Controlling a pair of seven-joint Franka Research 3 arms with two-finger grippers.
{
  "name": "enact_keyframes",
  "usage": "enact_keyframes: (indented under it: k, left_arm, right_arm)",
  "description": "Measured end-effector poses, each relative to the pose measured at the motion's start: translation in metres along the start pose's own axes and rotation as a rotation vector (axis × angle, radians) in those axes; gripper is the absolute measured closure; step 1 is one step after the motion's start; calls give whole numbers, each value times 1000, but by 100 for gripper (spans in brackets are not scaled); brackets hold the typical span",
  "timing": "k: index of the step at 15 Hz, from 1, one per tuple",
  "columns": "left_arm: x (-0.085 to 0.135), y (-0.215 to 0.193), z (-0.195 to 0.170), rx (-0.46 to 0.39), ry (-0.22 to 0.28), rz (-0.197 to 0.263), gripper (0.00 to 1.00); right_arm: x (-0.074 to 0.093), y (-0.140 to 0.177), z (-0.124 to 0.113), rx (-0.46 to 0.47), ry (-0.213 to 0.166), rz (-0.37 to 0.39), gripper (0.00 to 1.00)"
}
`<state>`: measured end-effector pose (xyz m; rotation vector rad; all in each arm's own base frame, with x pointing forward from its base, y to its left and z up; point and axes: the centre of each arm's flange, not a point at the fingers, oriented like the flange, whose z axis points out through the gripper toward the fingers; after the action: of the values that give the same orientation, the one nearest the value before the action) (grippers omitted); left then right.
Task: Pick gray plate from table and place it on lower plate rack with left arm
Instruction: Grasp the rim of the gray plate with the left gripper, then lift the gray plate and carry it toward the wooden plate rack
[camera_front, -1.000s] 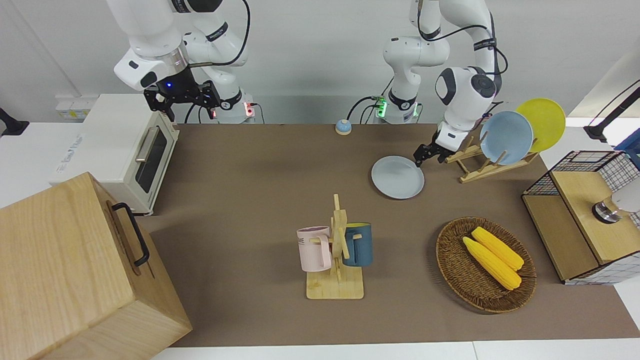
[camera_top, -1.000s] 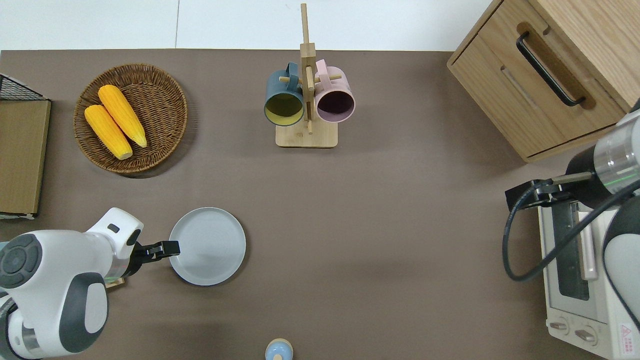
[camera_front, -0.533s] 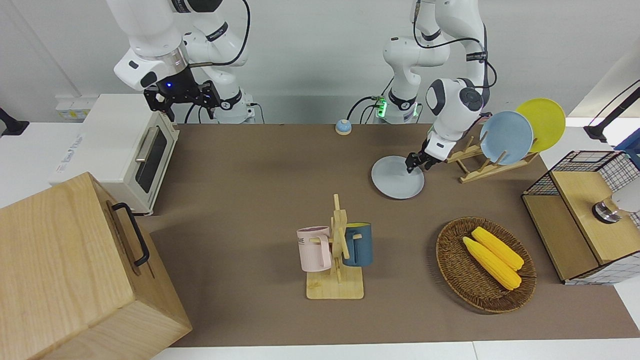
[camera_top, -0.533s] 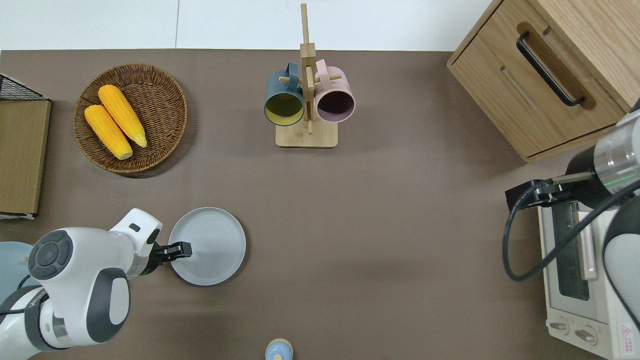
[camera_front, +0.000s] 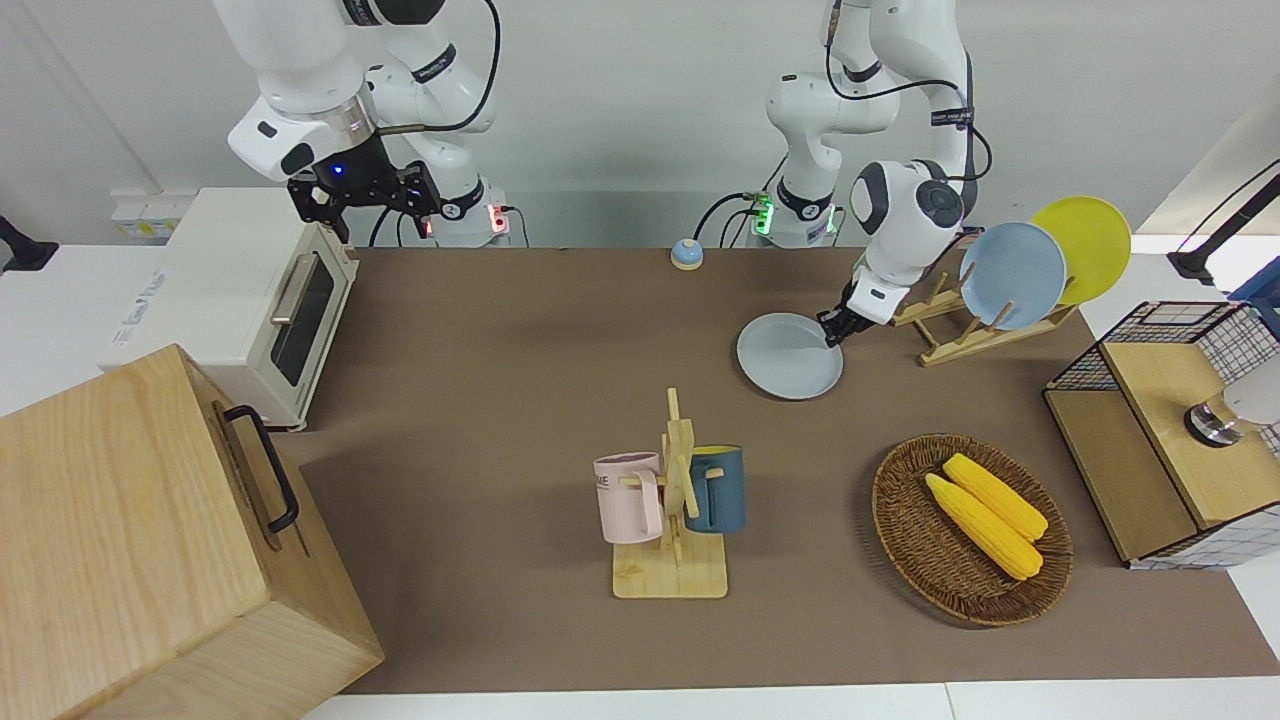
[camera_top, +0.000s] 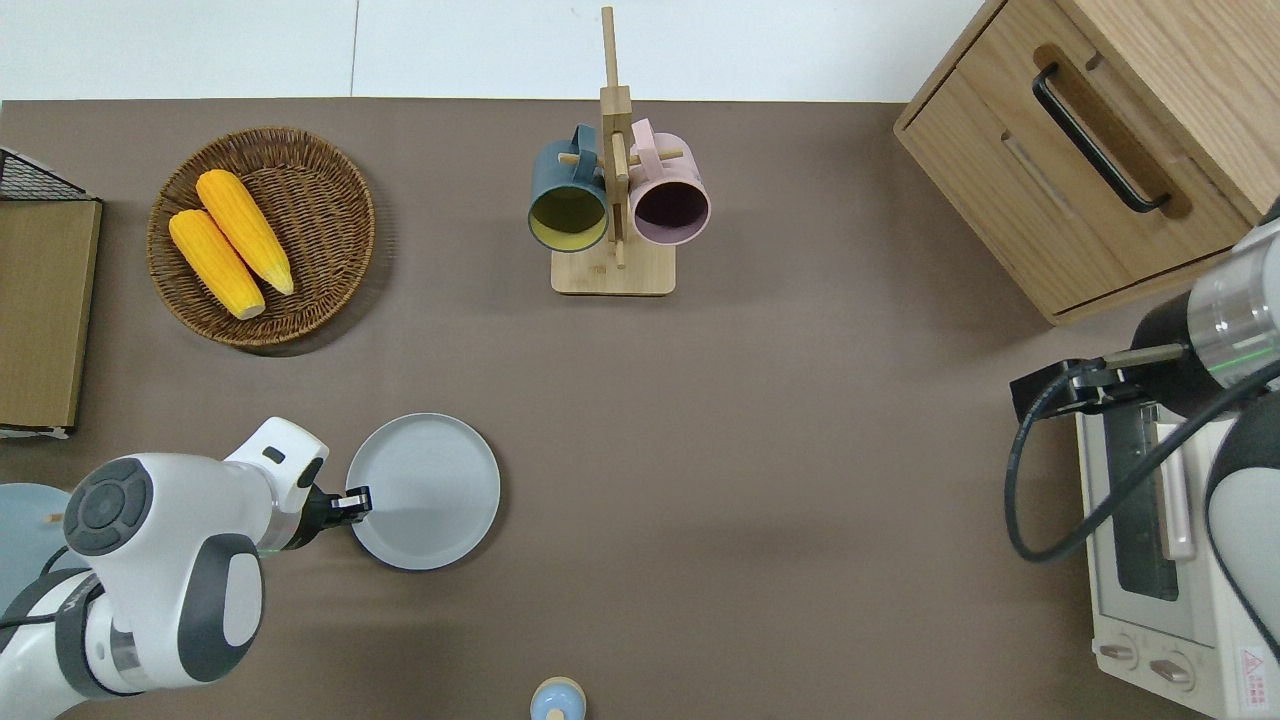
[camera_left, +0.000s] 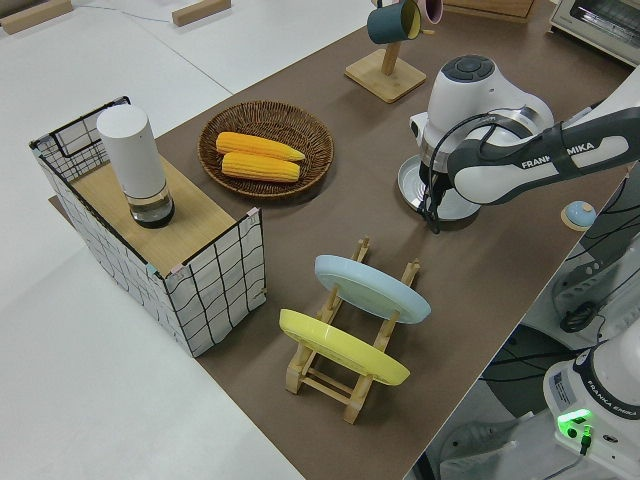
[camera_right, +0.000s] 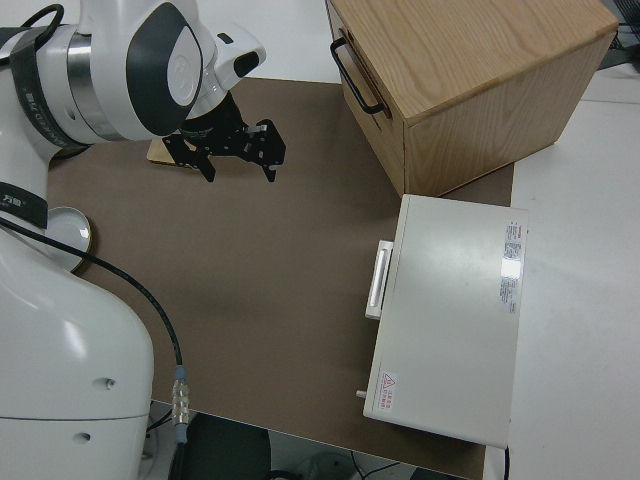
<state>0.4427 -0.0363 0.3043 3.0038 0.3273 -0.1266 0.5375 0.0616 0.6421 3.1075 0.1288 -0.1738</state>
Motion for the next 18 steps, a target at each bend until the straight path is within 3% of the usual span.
enact_keyframes:
  k: [9, 12, 18]
  left_arm:
    - [4, 3, -8, -5, 16, 4, 96]
    - [12, 8, -29, -13, 13, 10, 96]
    - [23, 15, -99, 18, -58, 45, 96]
  right_arm:
    - [0, 0, 0, 0, 0, 0, 1]
    - [0, 0, 0, 0, 0, 0, 1]
    - [0, 0, 0, 0, 0, 0, 1]
